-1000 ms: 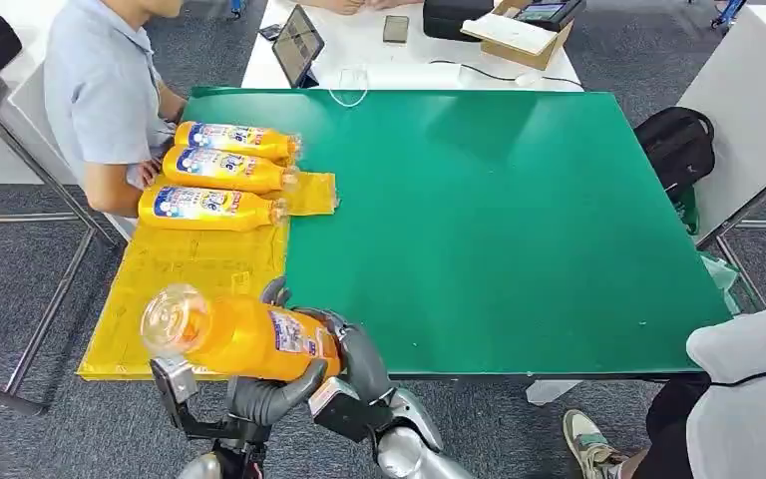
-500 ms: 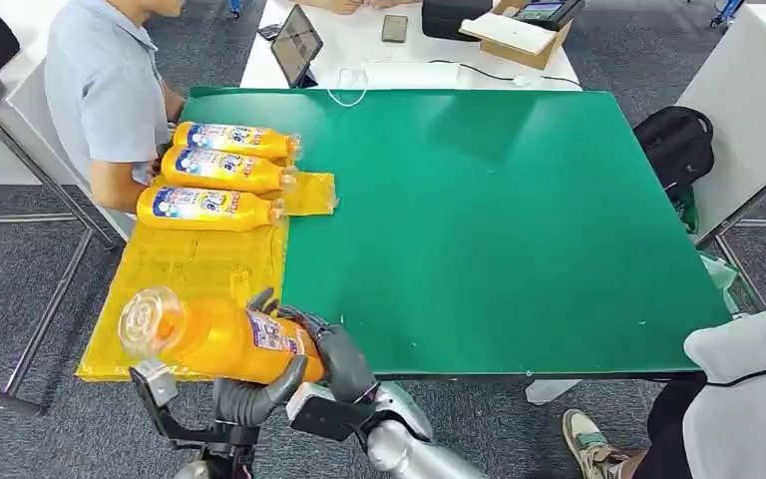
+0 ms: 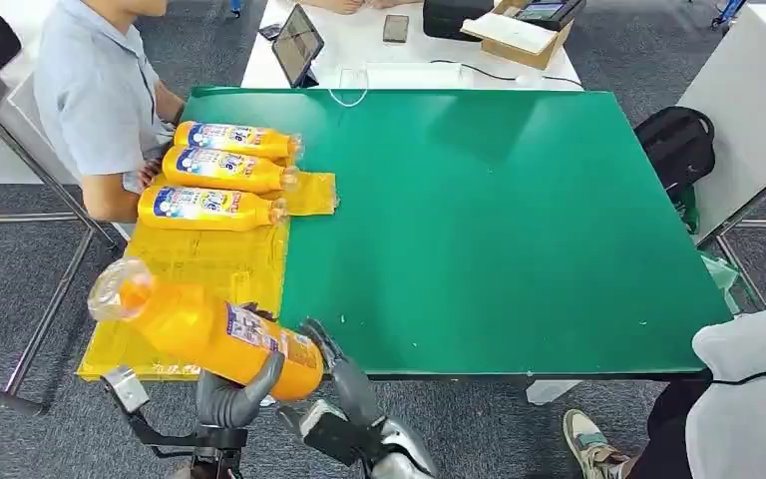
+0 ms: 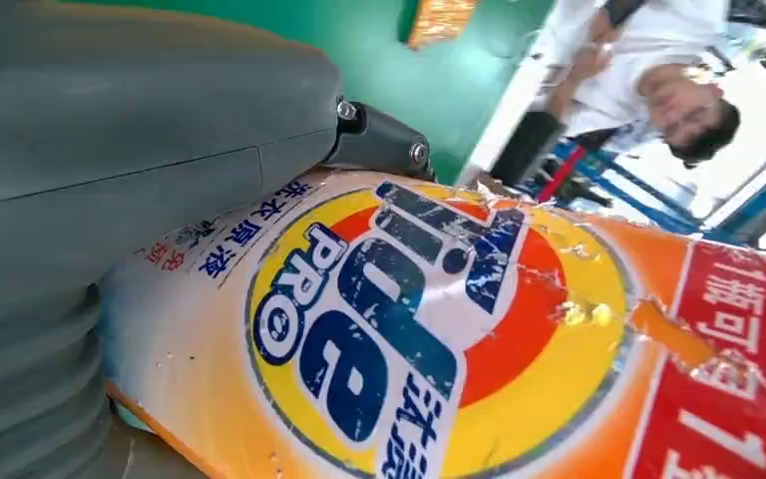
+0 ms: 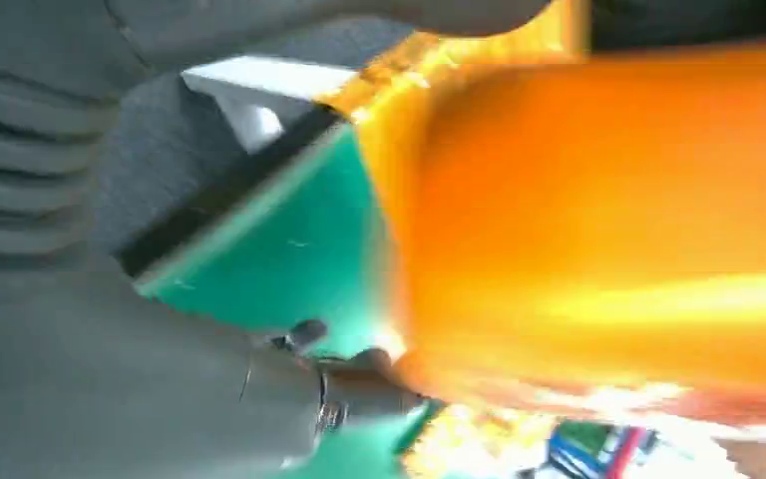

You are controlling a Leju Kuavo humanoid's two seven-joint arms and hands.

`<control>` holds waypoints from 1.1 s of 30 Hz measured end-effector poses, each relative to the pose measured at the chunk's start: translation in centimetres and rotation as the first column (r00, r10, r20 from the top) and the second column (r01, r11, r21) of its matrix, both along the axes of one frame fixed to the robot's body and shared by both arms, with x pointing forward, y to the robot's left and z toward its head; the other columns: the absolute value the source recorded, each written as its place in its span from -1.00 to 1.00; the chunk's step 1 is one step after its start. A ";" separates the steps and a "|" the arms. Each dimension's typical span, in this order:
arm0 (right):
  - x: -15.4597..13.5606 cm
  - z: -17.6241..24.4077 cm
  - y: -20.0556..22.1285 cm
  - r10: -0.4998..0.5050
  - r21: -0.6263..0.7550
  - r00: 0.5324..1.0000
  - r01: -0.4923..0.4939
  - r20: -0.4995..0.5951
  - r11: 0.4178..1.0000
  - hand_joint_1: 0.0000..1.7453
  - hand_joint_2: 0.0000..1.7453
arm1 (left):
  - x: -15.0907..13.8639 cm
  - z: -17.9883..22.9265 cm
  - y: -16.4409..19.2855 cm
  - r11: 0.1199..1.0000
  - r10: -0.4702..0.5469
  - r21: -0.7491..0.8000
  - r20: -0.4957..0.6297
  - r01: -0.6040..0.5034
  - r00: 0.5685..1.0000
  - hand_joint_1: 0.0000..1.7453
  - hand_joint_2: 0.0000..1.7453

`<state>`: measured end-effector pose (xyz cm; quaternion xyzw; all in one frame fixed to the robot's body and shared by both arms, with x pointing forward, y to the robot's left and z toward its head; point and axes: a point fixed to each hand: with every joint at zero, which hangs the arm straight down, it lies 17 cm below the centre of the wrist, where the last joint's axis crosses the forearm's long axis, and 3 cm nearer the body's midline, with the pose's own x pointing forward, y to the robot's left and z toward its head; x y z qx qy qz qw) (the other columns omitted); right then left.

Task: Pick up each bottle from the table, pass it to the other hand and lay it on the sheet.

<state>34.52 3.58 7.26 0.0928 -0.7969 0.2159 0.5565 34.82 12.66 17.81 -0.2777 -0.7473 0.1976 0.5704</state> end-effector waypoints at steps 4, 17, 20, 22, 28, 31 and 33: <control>1.1 0.3 -4.2 -0.171 0.056 0.985 0.172 -0.020 0.983 -1.00 -1.00 | 1.1 -0.2 2.5 0.995 0.099 0.031 -0.022 -0.098 0.995 1.00 1.00; 2.3 4.1 -9.9 -0.361 0.186 0.933 0.354 0.002 0.917 -1.00 -1.00 | 5.6 0.9 9.3 0.384 0.457 0.706 0.415 -0.596 0.786 1.00 1.00; 2.3 4.4 -9.2 -0.326 0.203 0.945 0.319 0.001 0.926 -1.00 -1.00 | 8.0 -1.1 8.2 -0.020 0.264 0.814 0.564 -0.580 0.782 1.00 1.00; 2.3 4.7 -8.8 -0.314 0.211 0.949 0.307 0.000 0.928 -1.00 -1.00 | 9.8 -3.1 9.0 -0.176 0.221 0.832 0.554 -0.526 0.802 1.00 1.00; 2.8 5.7 -8.2 -0.298 0.232 0.955 0.287 0.013 0.929 -1.00 -1.00 | 14.4 -9.8 12.2 -0.433 0.227 0.859 0.395 -0.272 0.890 1.00 1.00; 2.9 6.0 -8.0 -0.293 0.239 0.956 0.281 0.014 0.929 -1.00 -1.00 | 15.9 -11.8 13.5 -0.481 0.244 0.860 0.320 -0.172 0.915 1.00 1.00; 3.0 6.1 -7.9 -0.290 0.242 0.957 0.278 0.015 0.930 -1.00 -1.00 | 16.9 -12.3 14.0 -0.501 0.252 0.856 0.288 -0.130 0.924 0.78 1.00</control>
